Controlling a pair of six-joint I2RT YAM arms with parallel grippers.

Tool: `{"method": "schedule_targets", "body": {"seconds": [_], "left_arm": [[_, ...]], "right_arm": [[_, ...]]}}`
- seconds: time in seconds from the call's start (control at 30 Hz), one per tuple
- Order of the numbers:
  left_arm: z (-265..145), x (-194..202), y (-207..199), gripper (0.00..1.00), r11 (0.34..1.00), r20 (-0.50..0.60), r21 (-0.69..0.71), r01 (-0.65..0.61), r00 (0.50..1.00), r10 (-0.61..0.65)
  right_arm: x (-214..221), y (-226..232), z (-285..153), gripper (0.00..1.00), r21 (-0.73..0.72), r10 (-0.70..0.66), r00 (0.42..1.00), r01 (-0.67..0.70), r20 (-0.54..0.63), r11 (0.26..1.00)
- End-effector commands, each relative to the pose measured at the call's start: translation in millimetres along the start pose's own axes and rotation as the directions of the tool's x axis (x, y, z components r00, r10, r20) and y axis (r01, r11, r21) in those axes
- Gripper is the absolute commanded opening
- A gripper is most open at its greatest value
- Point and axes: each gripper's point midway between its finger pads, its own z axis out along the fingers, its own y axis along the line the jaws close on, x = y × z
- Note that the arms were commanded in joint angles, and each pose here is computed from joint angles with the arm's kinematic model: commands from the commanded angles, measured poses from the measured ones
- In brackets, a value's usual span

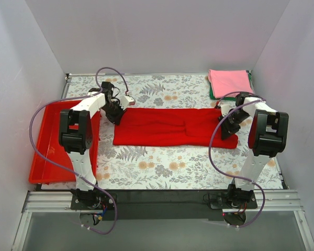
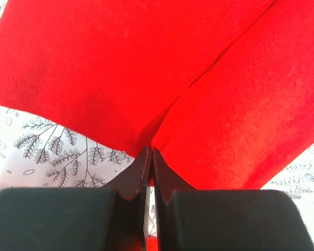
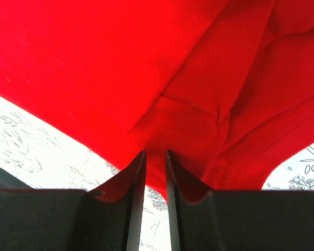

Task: Fold and stack the t-shirts
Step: Fold the tshirt

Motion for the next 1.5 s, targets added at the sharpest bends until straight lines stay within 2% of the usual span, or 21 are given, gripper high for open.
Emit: {"method": "schedule_targets", "body": {"seconds": [0.0,0.13,0.23,0.33,0.5,0.63,0.87,1.1,1.23,1.33,1.47], "left_arm": [[-27.8,-13.0,13.4,0.0,0.997,0.045,-0.071,-0.03,0.998,0.033],[-20.3,-6.0,18.0,0.0,0.997,0.028,-0.071,-0.021,0.999,0.023],[-20.7,-9.5,17.9,0.16,0.998,0.039,-0.065,-0.007,0.999,0.01],[-33.1,-26.0,17.0,0.23,0.998,0.096,-0.066,-0.002,0.995,0.009],[-55.4,-59.8,9.5,0.25,0.997,0.201,-0.031,0.067,0.978,-0.059],[-52.9,-77.1,-3.8,0.25,0.993,0.229,-0.004,0.116,0.967,-0.112],[-15.8,-85.5,-9.0,0.24,0.988,0.196,-0.029,0.151,0.97,-0.142],[9.8,-45.5,-16.6,0.22,0.986,0.083,-0.059,0.157,0.985,-0.152],[18.8,-1.2,-34.9,0.22,0.985,-0.008,-0.066,0.157,0.988,-0.157],[13.0,17.4,-46.2,0.22,0.986,-0.024,-0.082,0.147,0.988,-0.149],[12.9,62.2,-78.1,0.21,0.986,-0.093,-0.061,0.158,0.982,-0.163]], "right_arm": [[0.4,-2.1,1.7,0.27,0.007,-0.014,1.0,0.014,-0.01,1.0],[-2.1,-3.0,-0.1,0.27,0.011,-0.015,1.0,0.015,-0.005,1.0],[-7.2,-1.3,-4.0,0.27,0.009,-0.017,1.0,0.017,0.016,1.0],[-15.0,3.0,-11.3,0.27,0.001,-0.028,0.998,0.028,0.05,1.0],[-31.6,16.9,-32.9,0.28,-0.019,-0.046,0.992,0.048,0.115,0.999],[-35.2,18.9,-49.5,0.28,0.018,-0.069,0.989,0.067,0.133,0.998],[-3.1,13.4,-38.9,0.25,0.075,-0.066,0.998,0.064,0.024,0.995],[5.9,6.6,-15.7,0.24,0.123,-0.085,0.995,0.09,-0.047,0.988],[6.7,-11.2,4.6,0.22,0.194,-0.121,0.985,0.143,-0.12,0.97],[-5.9,-29.0,12.7,0.21,0.253,-0.161,0.978,0.19,-0.131,0.949],[-49.4,-36.7,17.6,0.2,0.301,-0.25,0.958,0.282,-0.141,0.911]]}}
